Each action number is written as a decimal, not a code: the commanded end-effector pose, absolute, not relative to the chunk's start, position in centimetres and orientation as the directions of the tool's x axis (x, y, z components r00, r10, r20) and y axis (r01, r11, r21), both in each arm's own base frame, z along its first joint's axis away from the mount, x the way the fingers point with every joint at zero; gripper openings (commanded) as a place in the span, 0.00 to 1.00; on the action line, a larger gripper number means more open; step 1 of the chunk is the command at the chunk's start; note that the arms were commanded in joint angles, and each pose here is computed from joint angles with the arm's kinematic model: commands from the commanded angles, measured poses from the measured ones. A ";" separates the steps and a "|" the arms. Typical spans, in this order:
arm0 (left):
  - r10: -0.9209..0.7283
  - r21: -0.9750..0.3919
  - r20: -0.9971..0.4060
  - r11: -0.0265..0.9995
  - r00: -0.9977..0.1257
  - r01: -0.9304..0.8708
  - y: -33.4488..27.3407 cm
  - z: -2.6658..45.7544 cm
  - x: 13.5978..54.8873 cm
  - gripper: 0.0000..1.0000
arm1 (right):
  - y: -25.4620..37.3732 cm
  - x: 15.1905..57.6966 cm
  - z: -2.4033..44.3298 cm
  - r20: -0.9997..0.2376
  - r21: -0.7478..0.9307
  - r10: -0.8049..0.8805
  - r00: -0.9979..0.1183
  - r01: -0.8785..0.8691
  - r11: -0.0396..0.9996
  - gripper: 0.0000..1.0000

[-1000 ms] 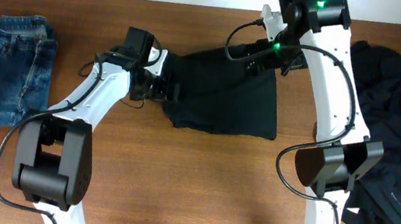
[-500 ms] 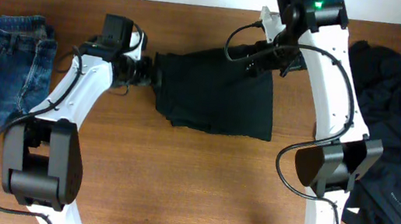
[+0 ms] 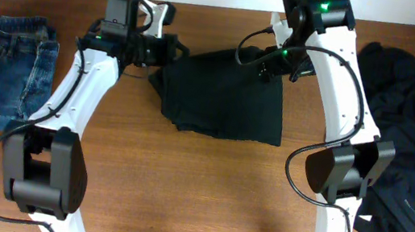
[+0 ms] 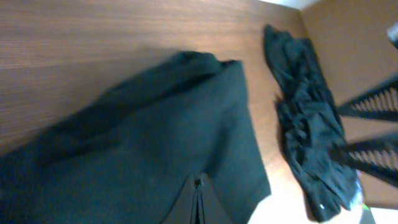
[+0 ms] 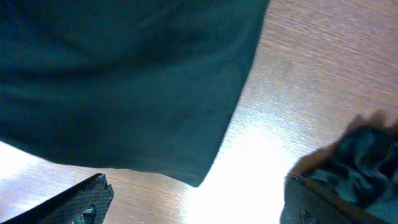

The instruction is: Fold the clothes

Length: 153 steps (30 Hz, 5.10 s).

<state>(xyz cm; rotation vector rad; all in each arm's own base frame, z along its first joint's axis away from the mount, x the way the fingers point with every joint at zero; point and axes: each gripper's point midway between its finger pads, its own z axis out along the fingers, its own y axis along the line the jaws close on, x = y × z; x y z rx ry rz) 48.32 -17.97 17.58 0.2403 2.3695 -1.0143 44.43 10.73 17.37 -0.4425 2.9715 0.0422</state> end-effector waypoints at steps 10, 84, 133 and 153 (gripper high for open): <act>-0.007 -0.555 -0.332 0.810 -0.943 0.189 -16.3 3.1 48.6 0.01 | 9.1 43.9 17.5 -0.109 -0.048 -0.241 -0.964 -0.238 0.970 0.92; 0.416 -0.577 -0.035 0.734 -0.909 0.358 -12.9 -3.2 38.4 0.25 | 8.4 43.5 17.5 -0.090 -0.016 -0.236 -0.968 -0.235 0.972 0.93; 0.020 -0.710 0.142 0.699 -0.990 -0.088 -11.9 -1.1 40.5 0.66 | 8.5 43.8 17.5 -0.103 -0.016 -0.235 -0.966 -0.235 0.972 0.93; 0.299 -0.560 0.112 0.807 -0.948 0.189 -16.4 -4.1 37.3 0.00 | 8.4 43.7 17.5 -0.099 -0.016 -0.236 -0.967 -0.236 0.972 0.93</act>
